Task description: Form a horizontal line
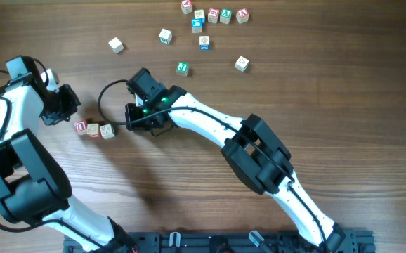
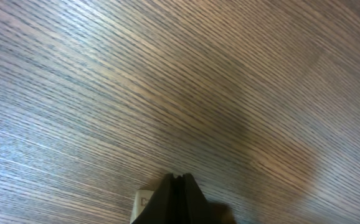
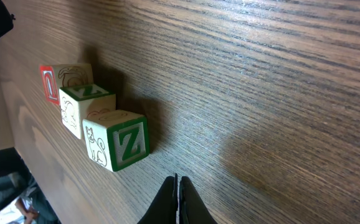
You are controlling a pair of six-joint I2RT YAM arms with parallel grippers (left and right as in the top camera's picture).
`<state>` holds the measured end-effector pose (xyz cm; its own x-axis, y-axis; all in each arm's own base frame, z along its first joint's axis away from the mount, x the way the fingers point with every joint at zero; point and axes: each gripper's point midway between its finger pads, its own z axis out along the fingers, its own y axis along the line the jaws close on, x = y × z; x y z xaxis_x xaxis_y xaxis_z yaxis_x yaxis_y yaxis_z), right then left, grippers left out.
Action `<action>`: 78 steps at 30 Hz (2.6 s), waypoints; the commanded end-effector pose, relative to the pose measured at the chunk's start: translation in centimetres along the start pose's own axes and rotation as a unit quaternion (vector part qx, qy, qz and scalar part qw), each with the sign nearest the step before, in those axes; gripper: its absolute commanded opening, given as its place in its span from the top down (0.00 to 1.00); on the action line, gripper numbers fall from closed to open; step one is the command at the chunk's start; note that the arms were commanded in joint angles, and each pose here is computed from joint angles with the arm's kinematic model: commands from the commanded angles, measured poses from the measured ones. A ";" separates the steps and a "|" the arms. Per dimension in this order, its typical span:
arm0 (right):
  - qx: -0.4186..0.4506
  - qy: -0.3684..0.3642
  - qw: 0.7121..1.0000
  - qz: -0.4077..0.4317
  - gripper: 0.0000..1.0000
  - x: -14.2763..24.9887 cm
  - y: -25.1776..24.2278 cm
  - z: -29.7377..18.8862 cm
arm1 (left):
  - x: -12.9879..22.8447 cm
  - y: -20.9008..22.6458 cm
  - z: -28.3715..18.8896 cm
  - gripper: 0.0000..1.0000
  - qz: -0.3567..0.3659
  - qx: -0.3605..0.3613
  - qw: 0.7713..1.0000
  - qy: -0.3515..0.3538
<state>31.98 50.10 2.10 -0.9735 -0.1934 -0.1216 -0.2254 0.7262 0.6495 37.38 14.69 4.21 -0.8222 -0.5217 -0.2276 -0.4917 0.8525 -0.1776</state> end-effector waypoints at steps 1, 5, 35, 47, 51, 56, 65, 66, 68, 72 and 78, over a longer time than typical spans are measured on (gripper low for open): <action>0.004 0.000 1.000 -0.006 0.96 0.3 0.1 0.1 | 0.6 0.3 0.8 0.96 -0.003 -0.009 1.000 0.011; 0.004 0.000 1.000 -0.007 0.95 0.3 0.0 0.1 | 1.2 0.4 1.2 0.96 -0.004 -0.010 1.000 0.017; 0.006 -0.002 1.000 -0.007 0.95 0.2 0.0 0.1 | 2.8 -0.2 1.4 0.96 0.001 -0.016 0.999 0.048; 0.007 -0.003 1.000 -0.007 0.95 0.2 0.0 0.1 | 4.1 0.2 2.3 0.96 -0.008 -0.018 0.998 0.060; 0.007 -0.003 1.000 -0.007 0.95 0.2 0.0 0.1 | 4.1 0.2 2.6 0.96 -0.009 -0.017 0.998 0.056; 0.007 -0.003 1.000 -0.007 0.95 0.2 0.0 0.1 | 3.7 0.2 2.6 0.96 -0.008 -0.016 0.999 0.047; 0.007 -0.004 1.000 -0.007 0.96 0.2 0.0 0.1 | 1.2 -0.6 1.6 0.96 -0.018 -0.002 1.000 0.014; 0.007 -0.004 1.000 -0.007 0.95 0.1 0.0 0.1 | 0.8 -0.7 1.2 0.96 -0.018 -0.002 1.000 0.013; 0.009 -0.004 1.000 -0.008 0.95 0.1 -0.1 0.1 | 0.3 -0.7 0.2 0.96 -0.021 -0.003 1.000 0.016; 0.010 -0.003 1.000 -0.010 0.95 0.2 -0.2 0.1 | -0.1 0.2 -1.3 0.96 -0.035 -0.007 0.999 0.020; 0.004 -0.011 0.999 0.038 0.96 -0.2 0.1 0.1 | -0.3 1.7 -2.0 0.96 -0.084 0.018 0.996 0.019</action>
<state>32.13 50.08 2.08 -0.9760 -0.1814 -0.1207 -0.2159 0.7307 0.6476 35.96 15.69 5.06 -0.7814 -0.6045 -0.1546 -0.5809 0.7953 -0.1736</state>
